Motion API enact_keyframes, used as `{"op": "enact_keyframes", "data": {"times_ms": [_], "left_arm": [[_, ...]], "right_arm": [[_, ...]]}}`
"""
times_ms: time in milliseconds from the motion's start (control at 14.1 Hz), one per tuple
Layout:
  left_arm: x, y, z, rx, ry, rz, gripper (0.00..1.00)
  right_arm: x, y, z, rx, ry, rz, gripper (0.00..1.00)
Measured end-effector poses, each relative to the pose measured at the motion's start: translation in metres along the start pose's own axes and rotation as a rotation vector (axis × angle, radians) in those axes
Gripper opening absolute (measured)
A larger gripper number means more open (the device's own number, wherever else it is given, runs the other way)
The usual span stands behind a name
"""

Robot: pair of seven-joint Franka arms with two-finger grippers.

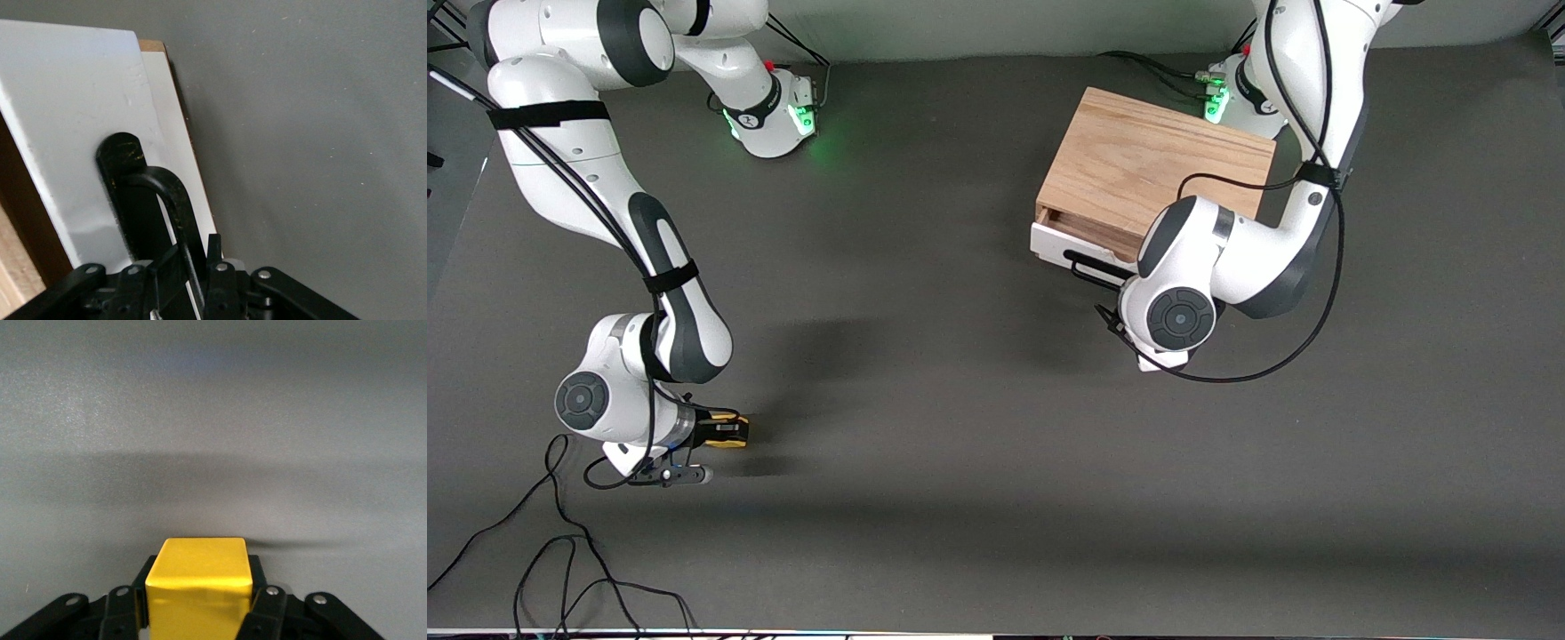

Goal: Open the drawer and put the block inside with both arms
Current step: 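Pull the drawer open with the left gripper while the right gripper lifts the cube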

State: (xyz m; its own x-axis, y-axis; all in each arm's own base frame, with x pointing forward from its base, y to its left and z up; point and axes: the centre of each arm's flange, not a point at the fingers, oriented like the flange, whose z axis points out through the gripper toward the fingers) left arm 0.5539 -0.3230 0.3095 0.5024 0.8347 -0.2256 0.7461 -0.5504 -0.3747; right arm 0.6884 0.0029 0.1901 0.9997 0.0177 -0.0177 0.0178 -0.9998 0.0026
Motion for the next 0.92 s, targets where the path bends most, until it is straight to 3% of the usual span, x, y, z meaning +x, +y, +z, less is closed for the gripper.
{"op": "enact_keyframes", "data": {"times_ms": [640, 924], "left_arm": [[-0.001, 0.013, -0.013, -0.058, 0.035, 0.010, 0.15], [-0.001, 0.014, -0.016, -0.073, 0.038, 0.009, 0.15]], "right_arm": [[0.008, -0.003, -0.011, 0.000, 0.033, -0.004, 0.55], [0.012, -0.023, -0.028, 0.005, 0.013, -0.030, 0.55]]}}
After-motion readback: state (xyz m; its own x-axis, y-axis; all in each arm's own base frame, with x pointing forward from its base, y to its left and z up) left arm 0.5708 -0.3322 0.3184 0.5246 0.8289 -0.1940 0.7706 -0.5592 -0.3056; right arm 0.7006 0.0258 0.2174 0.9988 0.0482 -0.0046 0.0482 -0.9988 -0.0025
